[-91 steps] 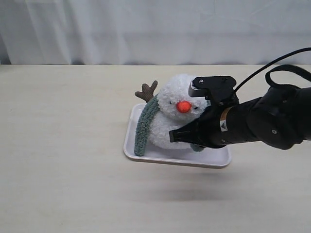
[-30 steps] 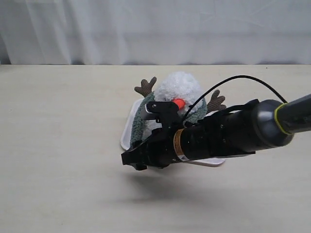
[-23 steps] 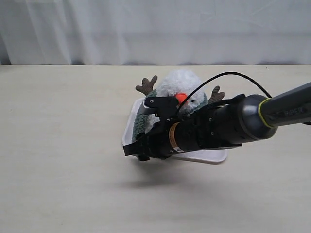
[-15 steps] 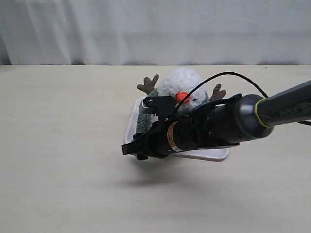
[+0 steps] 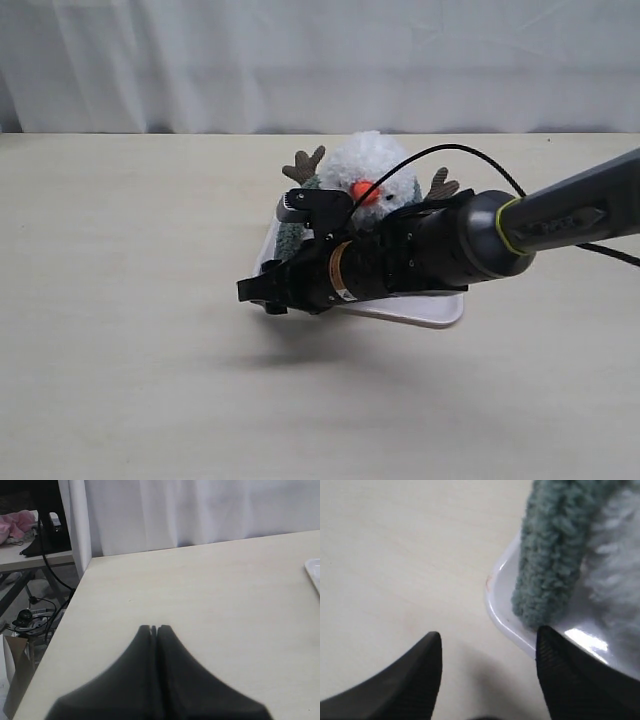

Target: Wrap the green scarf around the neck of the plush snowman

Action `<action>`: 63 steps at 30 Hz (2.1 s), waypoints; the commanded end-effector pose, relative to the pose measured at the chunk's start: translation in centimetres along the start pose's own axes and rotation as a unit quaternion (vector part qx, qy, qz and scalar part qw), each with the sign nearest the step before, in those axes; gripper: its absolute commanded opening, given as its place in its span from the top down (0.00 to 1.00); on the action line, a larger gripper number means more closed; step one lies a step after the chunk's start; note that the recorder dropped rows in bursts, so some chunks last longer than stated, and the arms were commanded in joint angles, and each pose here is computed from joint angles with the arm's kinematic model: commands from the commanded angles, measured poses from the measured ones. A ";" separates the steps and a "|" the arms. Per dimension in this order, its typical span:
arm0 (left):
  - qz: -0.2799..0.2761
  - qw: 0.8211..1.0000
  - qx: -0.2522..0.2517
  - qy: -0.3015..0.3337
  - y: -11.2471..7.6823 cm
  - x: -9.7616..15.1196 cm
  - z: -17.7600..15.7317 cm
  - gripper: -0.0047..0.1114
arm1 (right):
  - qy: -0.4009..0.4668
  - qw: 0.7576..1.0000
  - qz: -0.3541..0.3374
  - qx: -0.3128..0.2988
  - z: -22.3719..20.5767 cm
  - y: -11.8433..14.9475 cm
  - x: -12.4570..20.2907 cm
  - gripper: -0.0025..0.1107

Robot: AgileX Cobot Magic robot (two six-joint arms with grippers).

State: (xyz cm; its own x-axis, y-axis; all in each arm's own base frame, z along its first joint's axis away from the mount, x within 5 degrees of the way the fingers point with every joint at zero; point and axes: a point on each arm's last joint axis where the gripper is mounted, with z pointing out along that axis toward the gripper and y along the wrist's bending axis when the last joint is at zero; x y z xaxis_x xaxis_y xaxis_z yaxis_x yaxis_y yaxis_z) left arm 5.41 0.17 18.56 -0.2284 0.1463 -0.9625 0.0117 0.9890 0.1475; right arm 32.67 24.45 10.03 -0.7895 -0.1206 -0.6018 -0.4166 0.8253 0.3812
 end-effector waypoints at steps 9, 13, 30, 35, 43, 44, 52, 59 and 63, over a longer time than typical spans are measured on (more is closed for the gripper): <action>-0.001 1.000 0.003 -0.005 0.0 0.0 0.0 0.96 | 0.014 0.999 -0.040 0.016 0.6 -0.7 0.7 0.94; -0.001 1.000 0.003 -0.005 0.0 0.0 0.0 0.96 | 0.007 0.999 -0.050 0.013 0.1 -0.4 0.3 0.94; -0.001 1.000 0.003 -0.005 0.0 0.0 0.0 0.96 | -0.057 0.993 -0.103 -0.008 -9.0 2.2 -1.0 0.94; -0.001 1.000 0.003 -0.005 0.0 0.0 0.0 0.96 | -0.109 0.987 -0.118 -0.022 -13.8 3.5 -1.6 0.94; -0.001 1.000 0.003 -0.005 0.0 0.0 0.0 0.96 | -0.230 0.961 -0.153 0.003 -24.2 4.6 -1.2 0.94; -0.001 1.000 0.003 -0.005 0.0 0.0 0.0 0.96 | -0.242 0.957 -0.160 0.002 -25.1 4.7 -1.0 0.94; -0.001 1.000 0.003 -0.005 0.0 0.0 0.0 0.96 | -0.352 0.917 -0.187 -0.021 -32.7 5.6 1.1 0.94; -0.001 1.000 0.003 -0.005 0.0 0.0 0.0 0.96 | -0.422 0.886 -0.190 -0.027 -37.1 5.7 2.9 0.94; -0.001 1.000 0.003 -0.005 0.0 0.0 0.0 0.96 | -0.464 0.864 -0.192 -0.037 -39.6 5.9 4.1 0.94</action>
State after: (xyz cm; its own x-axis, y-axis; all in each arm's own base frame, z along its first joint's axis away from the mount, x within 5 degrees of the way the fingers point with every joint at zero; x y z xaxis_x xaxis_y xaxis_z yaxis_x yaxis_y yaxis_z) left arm 5.41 0.17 18.56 -0.2284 0.1463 -0.9625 0.0117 0.9890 0.1475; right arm 10.35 7.84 37.17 0.0477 0.1314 -0.9902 -0.6271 0.7755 0.0727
